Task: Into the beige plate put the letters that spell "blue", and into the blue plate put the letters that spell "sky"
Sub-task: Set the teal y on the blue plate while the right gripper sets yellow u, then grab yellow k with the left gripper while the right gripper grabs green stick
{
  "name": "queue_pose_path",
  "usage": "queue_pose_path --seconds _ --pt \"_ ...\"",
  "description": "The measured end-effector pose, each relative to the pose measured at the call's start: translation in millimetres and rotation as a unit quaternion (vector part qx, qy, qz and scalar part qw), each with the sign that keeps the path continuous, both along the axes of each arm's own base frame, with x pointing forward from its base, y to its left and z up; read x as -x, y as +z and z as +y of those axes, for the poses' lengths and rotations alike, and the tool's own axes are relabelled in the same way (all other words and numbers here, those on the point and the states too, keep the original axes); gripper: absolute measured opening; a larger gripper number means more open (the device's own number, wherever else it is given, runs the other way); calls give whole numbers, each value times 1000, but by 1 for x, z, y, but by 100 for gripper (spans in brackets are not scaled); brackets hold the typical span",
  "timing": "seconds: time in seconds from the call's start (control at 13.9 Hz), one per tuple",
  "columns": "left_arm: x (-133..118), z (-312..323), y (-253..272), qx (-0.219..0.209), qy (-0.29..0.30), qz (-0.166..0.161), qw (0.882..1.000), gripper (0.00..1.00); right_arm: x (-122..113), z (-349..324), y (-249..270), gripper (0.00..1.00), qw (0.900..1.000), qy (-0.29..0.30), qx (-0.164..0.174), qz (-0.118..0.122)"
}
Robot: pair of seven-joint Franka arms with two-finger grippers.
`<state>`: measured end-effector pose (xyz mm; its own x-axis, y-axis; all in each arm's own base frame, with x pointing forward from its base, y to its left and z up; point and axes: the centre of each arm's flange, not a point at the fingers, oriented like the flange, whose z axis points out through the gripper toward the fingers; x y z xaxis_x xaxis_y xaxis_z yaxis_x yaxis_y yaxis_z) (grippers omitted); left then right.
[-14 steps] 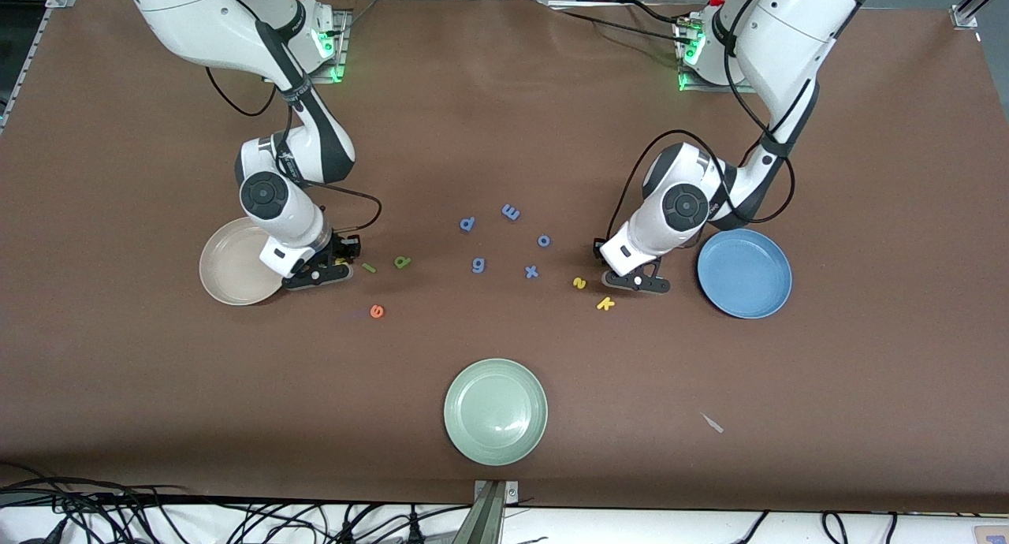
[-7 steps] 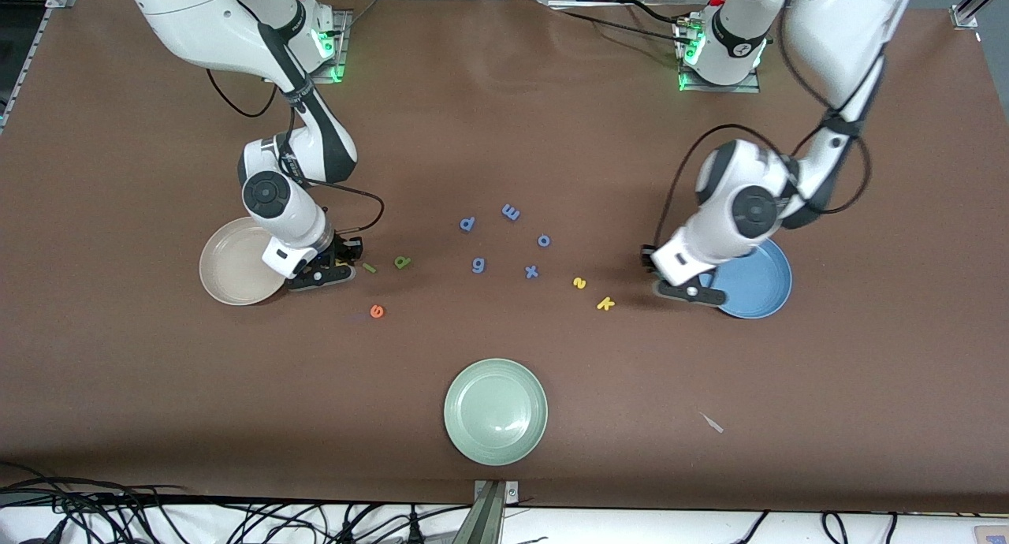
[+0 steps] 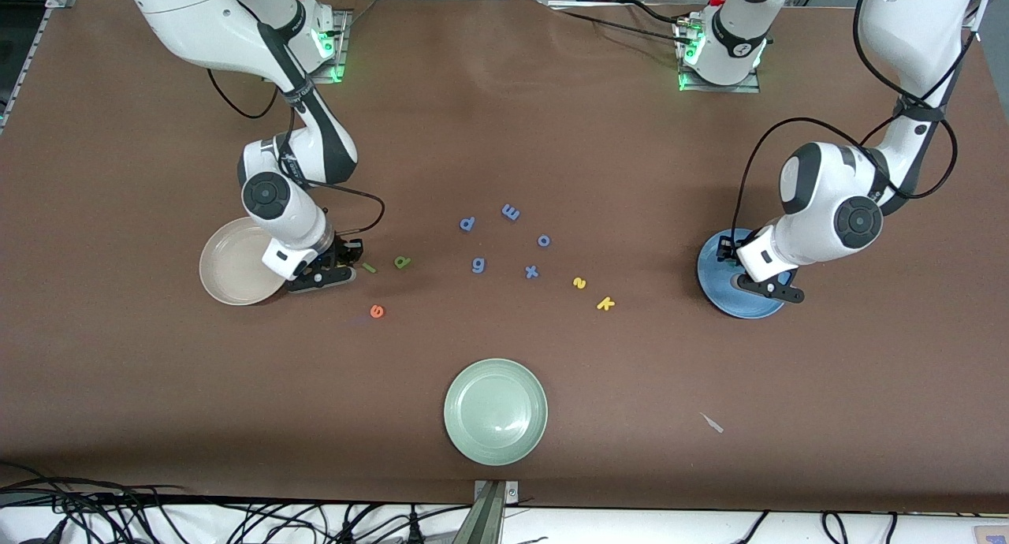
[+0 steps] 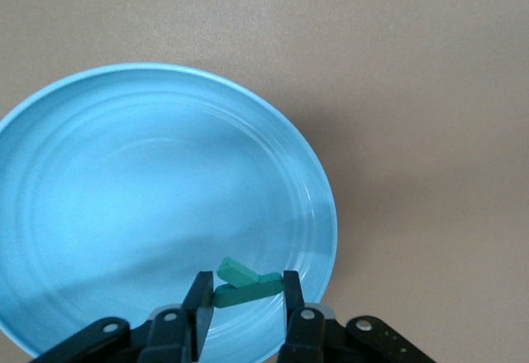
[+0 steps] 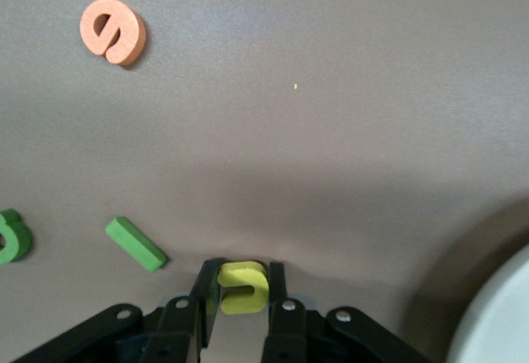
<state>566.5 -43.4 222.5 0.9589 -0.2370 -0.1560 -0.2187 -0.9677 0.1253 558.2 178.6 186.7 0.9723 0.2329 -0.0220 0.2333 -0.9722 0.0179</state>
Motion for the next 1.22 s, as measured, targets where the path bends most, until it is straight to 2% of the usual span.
queue_pose_path --seconds 0.14,0.29,0.5,0.72,0.86,1.01,1.22 --pt "-1 -5 1 1 -4 -3 1000 63 -14 -13 17 28 1000 14 11 16" --pt "-2 -9 3 2 -7 -7 1000 80 -29 -47 32 28 999 38 23 20" --pt "-7 -32 10 5 -23 -23 999 79 -38 -114 35 28 996 69 38 27" --pt "-9 -118 17 21 -41 -86 995 81 -38 -156 30 28 996 74 38 40" --pt "-7 -177 10 39 -50 -106 992 82 -37 -166 25 44 996 73 38 45" --pt "-9 -219 1 50 -44 -108 992 82 -37 -159 24 63 995 79 36 46" --pt "-15 -243 -13 56 -40 -105 992 79 -35 -112 24 95 992 114 20 45"
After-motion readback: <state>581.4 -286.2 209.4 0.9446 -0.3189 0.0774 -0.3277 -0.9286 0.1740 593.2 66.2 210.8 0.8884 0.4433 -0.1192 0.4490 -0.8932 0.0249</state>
